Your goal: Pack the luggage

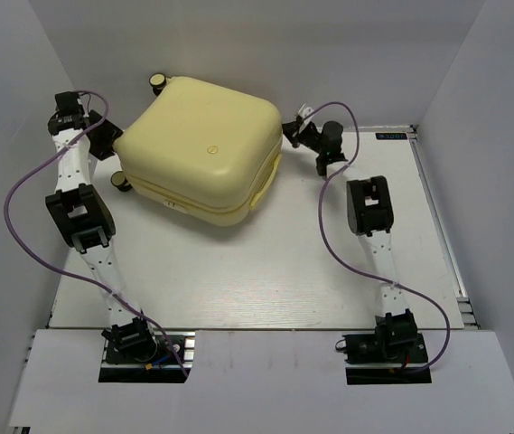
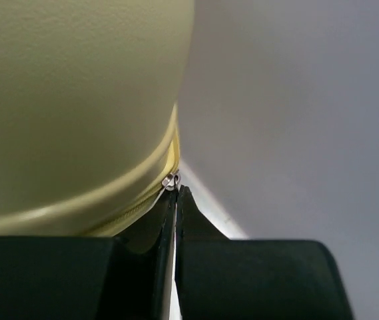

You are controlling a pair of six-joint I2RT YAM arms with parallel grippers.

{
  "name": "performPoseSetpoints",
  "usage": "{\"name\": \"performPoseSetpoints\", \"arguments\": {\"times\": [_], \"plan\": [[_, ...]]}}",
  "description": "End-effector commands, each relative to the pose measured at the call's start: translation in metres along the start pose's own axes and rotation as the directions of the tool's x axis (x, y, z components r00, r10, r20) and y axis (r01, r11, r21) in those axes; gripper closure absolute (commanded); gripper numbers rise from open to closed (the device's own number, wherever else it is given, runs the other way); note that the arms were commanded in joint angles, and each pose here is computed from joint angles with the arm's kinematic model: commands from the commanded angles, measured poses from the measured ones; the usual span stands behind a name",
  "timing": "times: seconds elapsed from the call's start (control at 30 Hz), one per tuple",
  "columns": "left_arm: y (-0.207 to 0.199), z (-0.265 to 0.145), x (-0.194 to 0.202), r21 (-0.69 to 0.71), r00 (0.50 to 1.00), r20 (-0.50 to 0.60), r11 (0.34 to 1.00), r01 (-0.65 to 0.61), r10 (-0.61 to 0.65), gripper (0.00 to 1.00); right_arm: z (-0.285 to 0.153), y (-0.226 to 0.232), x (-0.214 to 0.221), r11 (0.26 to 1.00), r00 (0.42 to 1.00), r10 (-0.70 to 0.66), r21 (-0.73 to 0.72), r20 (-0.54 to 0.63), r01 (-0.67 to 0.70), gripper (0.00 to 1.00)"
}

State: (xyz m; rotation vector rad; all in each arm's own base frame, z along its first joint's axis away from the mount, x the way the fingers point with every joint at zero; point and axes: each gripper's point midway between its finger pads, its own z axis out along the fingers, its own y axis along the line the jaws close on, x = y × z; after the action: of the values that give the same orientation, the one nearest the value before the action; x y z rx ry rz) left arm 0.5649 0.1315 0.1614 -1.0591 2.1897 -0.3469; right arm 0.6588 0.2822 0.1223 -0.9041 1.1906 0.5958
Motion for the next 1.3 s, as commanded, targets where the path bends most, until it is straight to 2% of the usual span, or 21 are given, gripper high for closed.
{"name": "performPoseSetpoints", "arguments": {"times": [0.0, 0.07, 0.1, 0.2, 0.23, 0.27, 0.3, 0.37, 0.47, 0.53, 0.6, 0.67, 0.7, 0.77, 0.87, 0.93, 1.0, 1.03, 1.1, 1.13, 1.27], "plan": [[0.058, 0.069, -0.001, -0.171, 0.987, 0.045, 0.975, -0.143, 0.152, 1.00, 0.031, -0.018, -0.003, 0.927, 0.992, -0.104, 0.369, 0.069, 0.071, 1.00], [0.060, 0.071, 0.000, -0.172, 0.987, 0.045, 0.975, -0.143, 0.153, 1.00, 0.019, -0.058, -0.012, 0.801, 0.991, -0.056, 0.599, 0.120, -0.027, 1.00], [0.060, 0.070, -0.001, -0.173, 0.987, 0.050, 0.975, -0.140, 0.150, 1.00, 0.020, -0.063, -0.022, 0.800, 0.988, -0.073, 0.600, 0.139, -0.025, 1.00], [0.058, 0.072, -0.001, -0.162, 0.986, 0.053, 0.976, -0.145, 0.155, 1.00, 0.037, -0.042, -0.027, 0.895, 0.982, -0.056, 0.445, 0.180, -0.030, 1.00], [0.055, 0.070, -0.004, -0.157, 0.985, 0.060, 0.976, -0.150, 0.160, 1.00, 0.048, -0.012, -0.031, 0.962, 0.980, -0.068, 0.274, 0.187, 0.014, 1.00], [0.059, 0.073, -0.003, -0.162, 0.986, 0.053, 0.976, -0.145, 0.156, 1.00, 0.054, -0.002, -0.046, 0.973, 0.975, -0.117, 0.217, 0.191, 0.074, 1.00], [0.058, 0.074, -0.002, -0.161, 0.985, 0.053, 0.975, -0.151, 0.161, 1.00, 0.058, 0.024, -0.027, 0.989, 0.985, -0.079, 0.133, 0.153, 0.059, 1.00], [0.056, 0.075, 0.001, -0.138, 0.987, 0.041, 0.979, -0.150, 0.157, 1.00, 0.059, 0.070, -0.044, 0.993, 0.980, -0.041, -0.102, 0.196, 0.062, 1.00], [0.045, 0.080, 0.008, -0.081, 0.983, 0.022, 0.980, -0.182, 0.184, 1.00, 0.042, 0.120, -0.057, 0.938, 0.967, 0.165, -0.335, 0.194, -0.093, 1.00], [0.035, 0.080, 0.007, -0.027, 0.979, 0.018, 0.979, -0.201, 0.201, 1.00, 0.024, 0.141, -0.082, 0.889, 0.956, 0.171, -0.455, 0.237, -0.046, 1.00], [0.023, 0.080, 0.015, 0.018, 0.969, 0.004, 0.969, -0.248, 0.248, 1.00, 0.003, 0.169, -0.095, 0.814, 0.951, 0.262, -0.566, 0.163, -0.128, 1.00], [0.003, 0.081, 0.030, 0.077, 0.943, -0.010, 0.941, -0.331, 0.332, 1.00, -0.014, 0.184, -0.125, 0.779, 0.953, 0.198, -0.627, 0.231, -0.010, 1.00], [-0.002, 0.080, 0.033, 0.089, 0.935, -0.011, 0.932, -0.351, 0.354, 1.00, -0.024, 0.196, -0.125, 0.745, 0.952, 0.265, -0.660, 0.154, -0.101, 1.00], [-0.020, 0.079, 0.049, 0.121, 0.895, -0.008, 0.889, -0.443, 0.447, 1.00, -0.035, 0.206, -0.151, 0.708, 0.962, 0.224, -0.704, 0.154, -0.053, 1.00], [-0.041, 0.075, 0.058, 0.138, 0.858, 0.020, 0.848, -0.511, 0.514, 1.00, -0.033, 0.197, -0.138, 0.819, 0.948, 0.254, -0.564, 0.191, -0.105, 1.00], [-0.048, 0.074, 0.062, 0.142, 0.848, 0.027, 0.838, -0.527, 0.529, 1.00, -0.015, 0.166, -0.132, 0.917, 0.939, 0.229, -0.382, 0.257, -0.119, 1.00], [-0.053, 0.074, 0.065, 0.156, 0.847, 0.029, 0.834, -0.529, 0.532, 1.00, 0.008, 0.131, -0.082, 0.978, 0.959, 0.186, -0.136, 0.214, -0.160, 1.00], [-0.054, 0.074, 0.066, 0.163, 0.847, 0.025, 0.834, -0.527, 0.531, 1.00, 0.026, 0.110, -0.106, 0.994, 0.957, 0.089, -0.083, 0.277, -0.068, 1.00], [-0.053, 0.073, 0.067, 0.166, 0.843, 0.020, 0.830, -0.533, 0.537, 1.00, 0.038, 0.093, -0.058, 0.986, 0.964, 0.154, 0.035, 0.215, -0.165, 1.00], [-0.053, 0.073, 0.069, 0.171, 0.840, 0.016, 0.826, -0.536, 0.542, 1.00, 0.048, 0.079, -0.087, 0.989, 0.950, 0.118, 0.047, 0.288, -0.137, 1.00], [-0.051, 0.073, 0.071, 0.159, 0.834, 0.009, 0.822, -0.546, 0.552, 1.00, 0.057, 0.083, -0.090, 0.992, 0.947, 0.112, 0.024, 0.302, -0.124, 0.98]]}}
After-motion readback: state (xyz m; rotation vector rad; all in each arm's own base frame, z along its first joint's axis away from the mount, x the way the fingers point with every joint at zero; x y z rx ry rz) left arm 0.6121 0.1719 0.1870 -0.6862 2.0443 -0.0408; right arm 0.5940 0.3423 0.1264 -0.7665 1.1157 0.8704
